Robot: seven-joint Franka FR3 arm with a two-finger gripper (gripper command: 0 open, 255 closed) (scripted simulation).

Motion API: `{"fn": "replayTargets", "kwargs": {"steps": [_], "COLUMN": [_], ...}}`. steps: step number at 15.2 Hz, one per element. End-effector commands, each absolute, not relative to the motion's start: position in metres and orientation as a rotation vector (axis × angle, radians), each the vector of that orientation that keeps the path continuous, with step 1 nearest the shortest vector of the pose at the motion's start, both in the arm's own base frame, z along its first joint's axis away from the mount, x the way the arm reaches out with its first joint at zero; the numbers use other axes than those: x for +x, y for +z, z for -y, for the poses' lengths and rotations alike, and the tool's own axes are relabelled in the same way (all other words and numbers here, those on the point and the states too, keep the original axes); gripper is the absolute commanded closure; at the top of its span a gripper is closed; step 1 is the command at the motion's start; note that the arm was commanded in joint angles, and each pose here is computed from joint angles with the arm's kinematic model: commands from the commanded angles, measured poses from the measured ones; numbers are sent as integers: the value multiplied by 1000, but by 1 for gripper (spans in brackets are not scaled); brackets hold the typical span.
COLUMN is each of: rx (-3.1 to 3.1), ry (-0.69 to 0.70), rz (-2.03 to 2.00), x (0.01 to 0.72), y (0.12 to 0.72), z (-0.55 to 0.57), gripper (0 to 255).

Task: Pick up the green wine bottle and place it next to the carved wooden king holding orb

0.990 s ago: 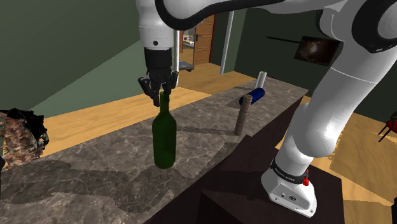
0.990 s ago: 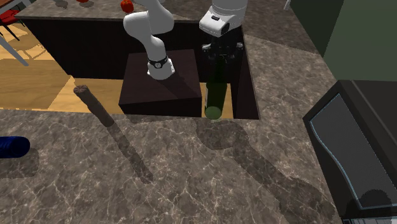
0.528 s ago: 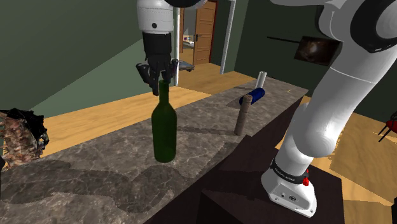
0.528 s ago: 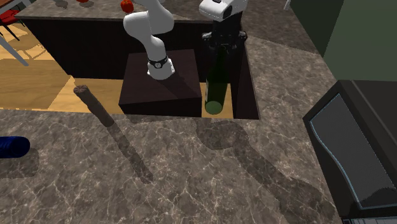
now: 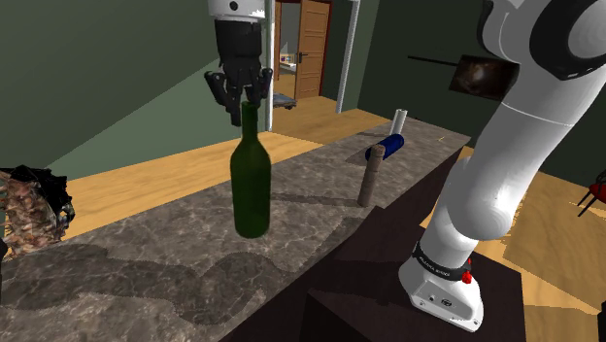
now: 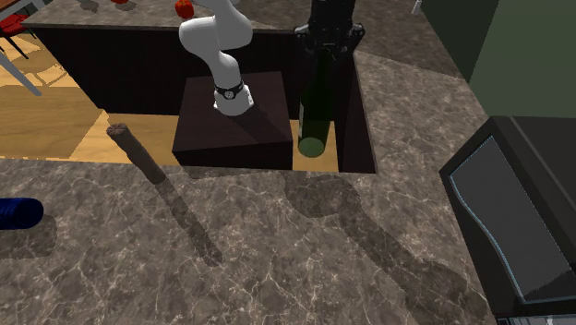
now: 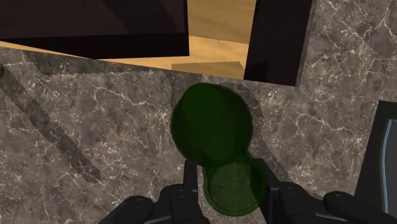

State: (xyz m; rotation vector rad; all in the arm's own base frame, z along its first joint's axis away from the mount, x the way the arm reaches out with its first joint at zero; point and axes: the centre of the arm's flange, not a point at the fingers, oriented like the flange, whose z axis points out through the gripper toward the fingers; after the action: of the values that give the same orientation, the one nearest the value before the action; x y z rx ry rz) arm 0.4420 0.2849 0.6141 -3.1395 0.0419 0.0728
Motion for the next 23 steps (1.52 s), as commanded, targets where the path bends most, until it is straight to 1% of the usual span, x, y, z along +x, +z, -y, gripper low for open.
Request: {"fn": "replayTargets", "kwargs": {"steps": [1, 23], "rx": [-3139, -3139], "ry": [73, 73], "rz": [-42, -42], "x": [442, 442], "y": [625, 741], "z": [-284, -284], "gripper": [255, 255]}}
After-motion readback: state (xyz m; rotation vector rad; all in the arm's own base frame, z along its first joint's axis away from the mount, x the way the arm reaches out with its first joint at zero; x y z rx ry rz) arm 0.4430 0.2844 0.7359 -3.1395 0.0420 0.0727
